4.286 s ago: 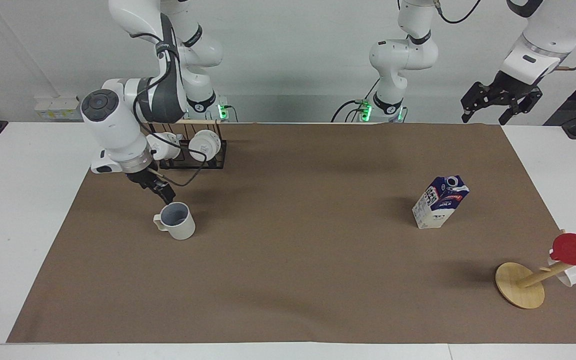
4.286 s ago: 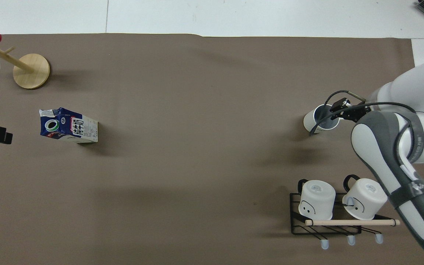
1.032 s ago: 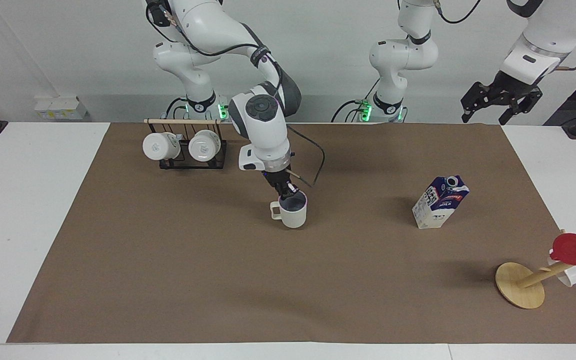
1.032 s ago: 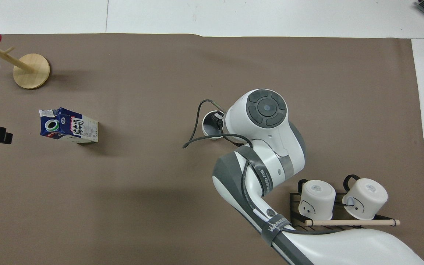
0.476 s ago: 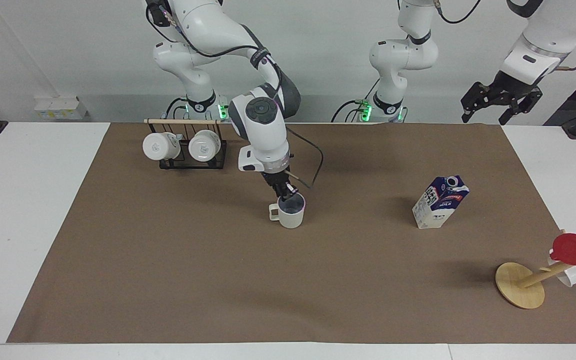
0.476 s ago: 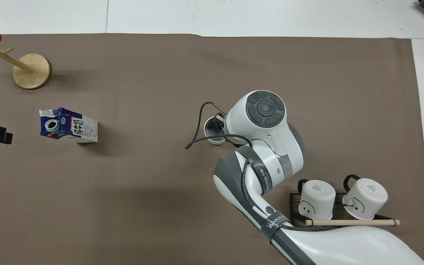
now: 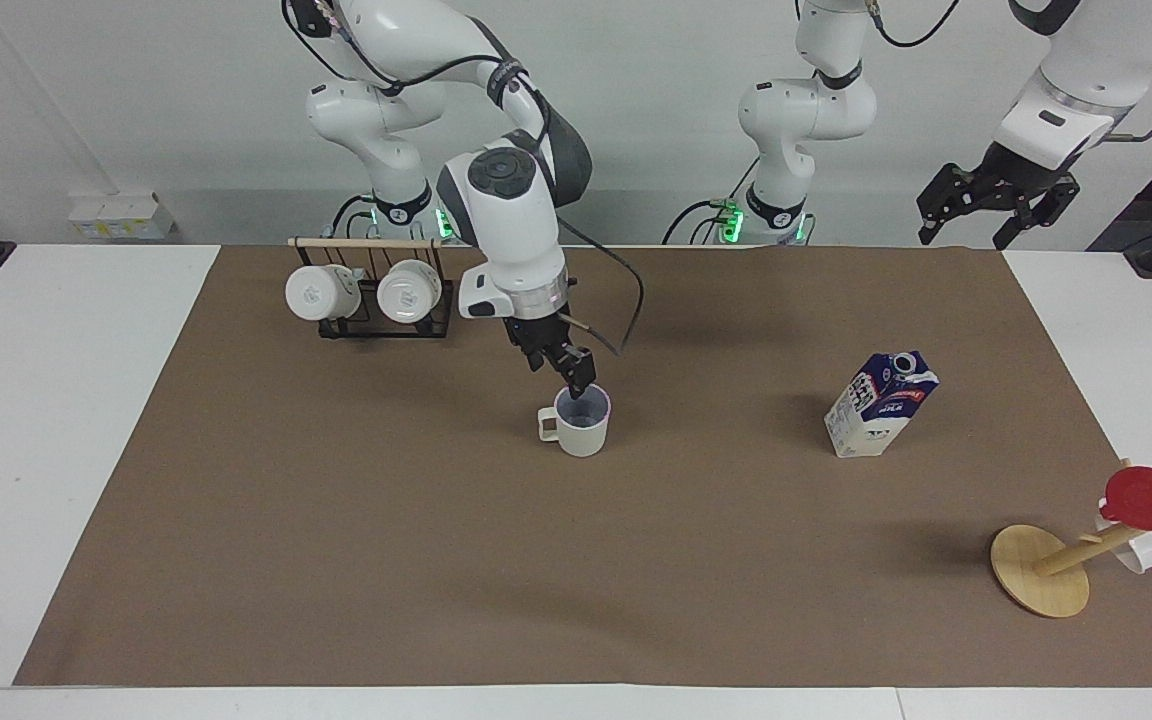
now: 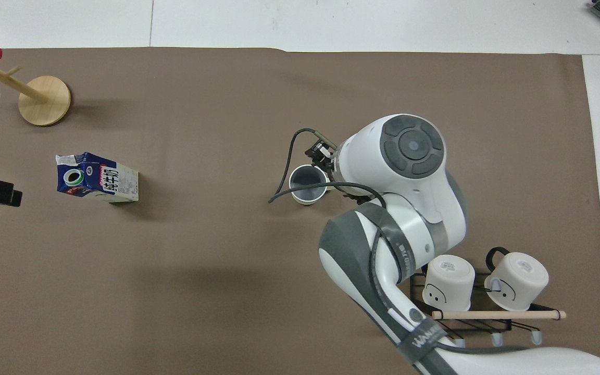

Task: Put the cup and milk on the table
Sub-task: 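Lower the mug, open the right gripper and withdraw it, then grasp the blue milk carton with the left gripper and lift it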

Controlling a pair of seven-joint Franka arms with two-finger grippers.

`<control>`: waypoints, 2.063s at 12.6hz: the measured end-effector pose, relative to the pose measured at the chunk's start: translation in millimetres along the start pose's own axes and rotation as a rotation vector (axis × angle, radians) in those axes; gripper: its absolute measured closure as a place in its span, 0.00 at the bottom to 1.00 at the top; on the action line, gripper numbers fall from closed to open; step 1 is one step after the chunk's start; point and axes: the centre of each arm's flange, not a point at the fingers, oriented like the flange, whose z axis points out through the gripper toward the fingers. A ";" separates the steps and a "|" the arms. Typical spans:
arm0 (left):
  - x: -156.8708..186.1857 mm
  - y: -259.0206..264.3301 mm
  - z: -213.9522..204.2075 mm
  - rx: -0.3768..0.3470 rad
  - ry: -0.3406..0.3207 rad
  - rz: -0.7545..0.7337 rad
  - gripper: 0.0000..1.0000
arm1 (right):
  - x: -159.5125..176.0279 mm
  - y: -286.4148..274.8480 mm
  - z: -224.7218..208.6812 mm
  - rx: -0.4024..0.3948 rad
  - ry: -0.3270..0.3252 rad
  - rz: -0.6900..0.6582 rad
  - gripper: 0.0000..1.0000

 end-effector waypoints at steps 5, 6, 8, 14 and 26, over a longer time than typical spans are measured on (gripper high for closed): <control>4.8 37.8 15.8 0.009 0.019 0.031 0.00 | 78.1 65.9 -80.9 -0.019 0.037 -0.137 0.00; 7.0 47.4 29.5 0.010 0.025 0.035 0.00 | 94.6 84.3 -94.6 -0.034 0.037 -0.166 0.00; 15.0 51.1 66.5 0.012 0.049 0.040 0.00 | 127.6 126.0 -122.8 -0.061 0.035 -0.229 0.00; 26.1 5.2 136.7 0.025 0.146 0.045 0.00 | 173.7 212.9 -186.3 -0.108 0.021 -0.415 0.00; 35.6 5.0 173.3 0.032 0.191 0.051 0.17 | 170.6 200.3 -223.2 -0.199 -0.028 -0.531 0.00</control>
